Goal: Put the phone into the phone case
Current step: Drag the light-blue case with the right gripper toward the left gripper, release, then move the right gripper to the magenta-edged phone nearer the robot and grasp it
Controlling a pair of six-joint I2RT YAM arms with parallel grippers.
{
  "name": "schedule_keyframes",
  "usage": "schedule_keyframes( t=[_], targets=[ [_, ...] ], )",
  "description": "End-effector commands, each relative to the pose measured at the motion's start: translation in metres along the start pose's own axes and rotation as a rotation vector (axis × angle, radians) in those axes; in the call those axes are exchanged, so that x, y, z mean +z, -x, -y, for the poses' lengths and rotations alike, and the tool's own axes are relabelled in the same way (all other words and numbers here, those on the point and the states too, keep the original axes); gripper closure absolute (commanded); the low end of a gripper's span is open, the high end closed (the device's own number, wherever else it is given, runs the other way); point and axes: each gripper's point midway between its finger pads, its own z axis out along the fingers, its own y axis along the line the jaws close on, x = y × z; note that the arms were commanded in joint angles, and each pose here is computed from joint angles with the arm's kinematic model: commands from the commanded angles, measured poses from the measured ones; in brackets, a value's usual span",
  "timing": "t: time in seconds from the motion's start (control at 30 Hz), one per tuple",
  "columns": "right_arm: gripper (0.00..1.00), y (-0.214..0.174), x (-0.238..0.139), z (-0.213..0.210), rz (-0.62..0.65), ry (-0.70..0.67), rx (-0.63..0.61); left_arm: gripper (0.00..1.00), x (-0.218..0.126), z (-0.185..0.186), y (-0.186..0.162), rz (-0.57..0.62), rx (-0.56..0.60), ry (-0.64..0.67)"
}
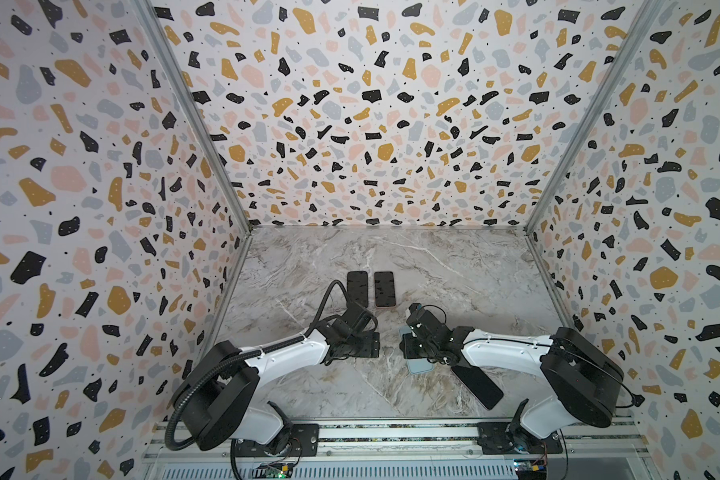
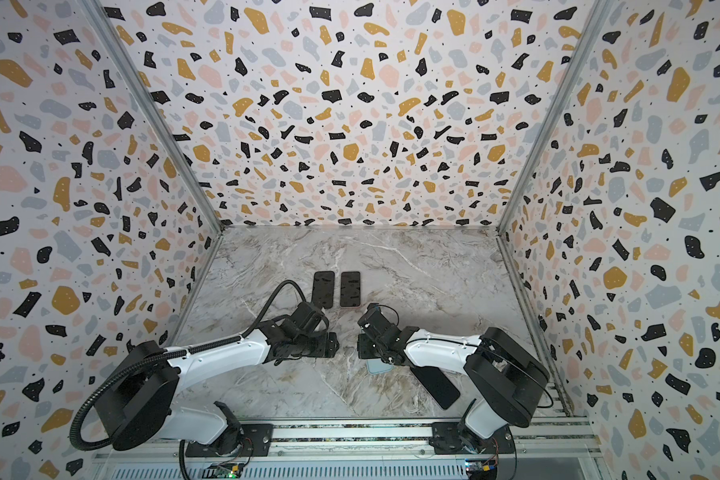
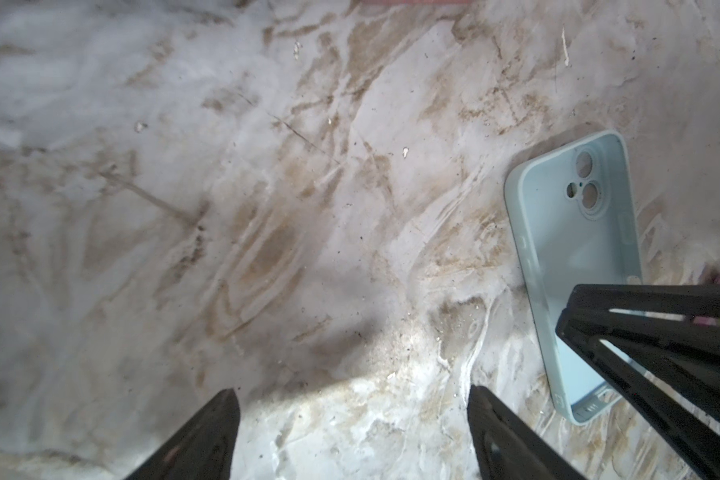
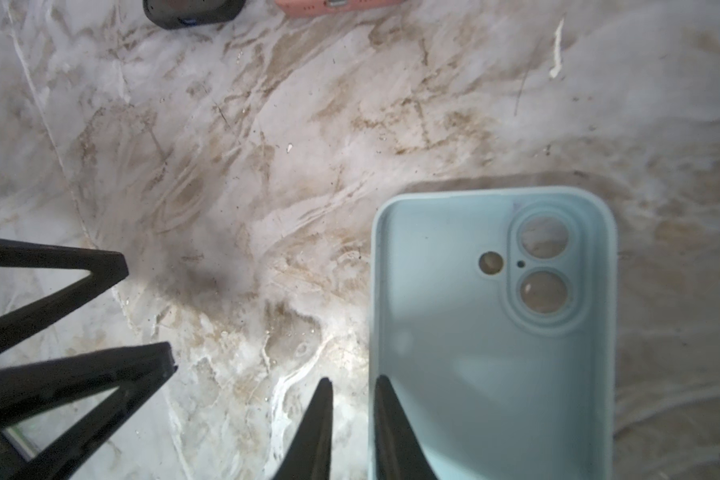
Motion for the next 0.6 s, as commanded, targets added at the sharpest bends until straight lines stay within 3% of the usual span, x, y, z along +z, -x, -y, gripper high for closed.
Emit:
schedule_keyframes(
  t=[0.0,0.3,0.57],
  targets=[
    [0.72,0.006,-0.013,-0.009,0.021,0.030,-0.025,0.14,-0.004,-0.003,0.004,0.032,-0.021,-0.001],
    [0.37,0.005,-0.066,0.009,0.086,-0.016,-0.069,0.14,-0.015,0.004,0.003,0.048,-0.051,-0.034],
    [0.26,-0.044,-0.107,0.040,0.044,0.021,-0.040,0.14,-0.029,0.021,0.001,0.085,-0.058,-0.086]
  ],
)
